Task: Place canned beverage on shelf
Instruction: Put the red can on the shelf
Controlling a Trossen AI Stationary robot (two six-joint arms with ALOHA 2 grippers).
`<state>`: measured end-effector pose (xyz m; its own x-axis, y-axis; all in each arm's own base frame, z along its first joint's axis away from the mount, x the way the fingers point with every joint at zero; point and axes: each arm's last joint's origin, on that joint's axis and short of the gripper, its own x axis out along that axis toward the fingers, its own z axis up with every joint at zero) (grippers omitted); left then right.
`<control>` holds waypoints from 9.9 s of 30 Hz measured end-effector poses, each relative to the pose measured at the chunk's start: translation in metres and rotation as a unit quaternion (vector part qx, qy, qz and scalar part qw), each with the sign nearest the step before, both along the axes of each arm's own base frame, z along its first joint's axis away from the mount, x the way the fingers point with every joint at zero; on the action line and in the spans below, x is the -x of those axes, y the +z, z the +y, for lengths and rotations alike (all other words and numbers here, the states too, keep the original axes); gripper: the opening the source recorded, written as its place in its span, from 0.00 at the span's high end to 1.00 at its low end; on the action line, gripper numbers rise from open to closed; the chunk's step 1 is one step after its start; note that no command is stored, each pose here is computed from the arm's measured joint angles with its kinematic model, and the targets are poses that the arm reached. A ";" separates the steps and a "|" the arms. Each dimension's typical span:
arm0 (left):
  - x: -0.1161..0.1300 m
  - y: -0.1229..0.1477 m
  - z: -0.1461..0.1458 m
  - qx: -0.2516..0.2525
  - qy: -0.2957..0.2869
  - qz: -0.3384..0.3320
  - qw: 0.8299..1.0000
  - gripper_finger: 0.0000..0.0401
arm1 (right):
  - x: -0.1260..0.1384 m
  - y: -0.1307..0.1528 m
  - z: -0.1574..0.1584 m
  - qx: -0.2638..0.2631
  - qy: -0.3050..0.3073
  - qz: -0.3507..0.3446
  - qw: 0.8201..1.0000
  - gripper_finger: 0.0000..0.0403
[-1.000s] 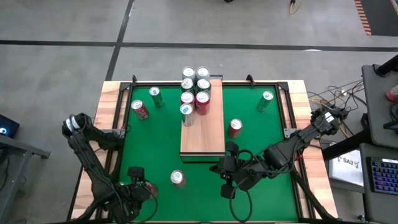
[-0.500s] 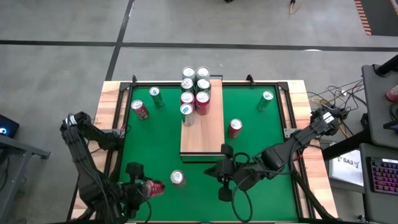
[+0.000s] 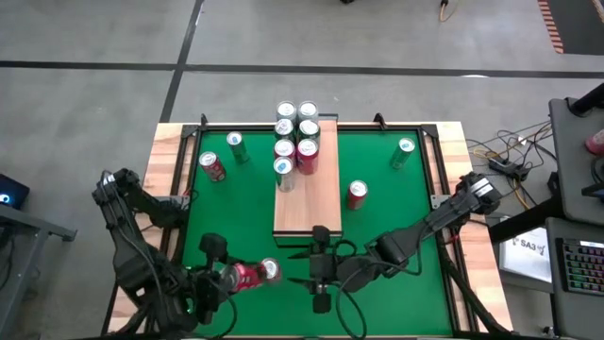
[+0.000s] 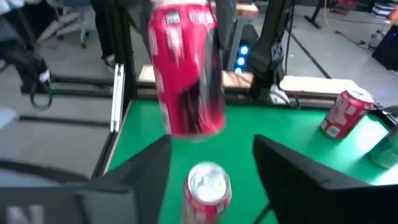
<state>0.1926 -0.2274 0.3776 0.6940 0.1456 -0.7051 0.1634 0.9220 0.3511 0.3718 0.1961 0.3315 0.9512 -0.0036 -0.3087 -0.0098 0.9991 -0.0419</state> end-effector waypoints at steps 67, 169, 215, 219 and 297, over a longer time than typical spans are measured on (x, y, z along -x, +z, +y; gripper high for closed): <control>0.010 0.033 0.074 -0.057 0.015 -0.165 0.985 0.08 | -0.030 0.006 -0.087 0.039 -0.055 0.052 0.996 0.28; 0.102 -0.049 0.165 -0.036 -0.097 -0.420 0.902 0.08 | 0.026 -0.086 -0.135 -0.055 -0.161 -0.168 0.971 0.11; 0.104 -0.050 0.166 -0.039 -0.098 -0.417 0.903 0.08 | 0.034 -0.004 -0.128 -0.074 -0.236 0.088 0.965 0.66; 0.104 -0.050 0.167 -0.040 -0.098 -0.417 0.903 0.08 | 0.031 0.016 -0.128 -0.062 -0.238 0.059 0.967 0.73; 0.107 -0.048 0.170 -0.037 -0.096 -0.424 0.900 0.08 | -0.032 0.013 -0.118 -0.038 -0.207 0.027 0.977 0.97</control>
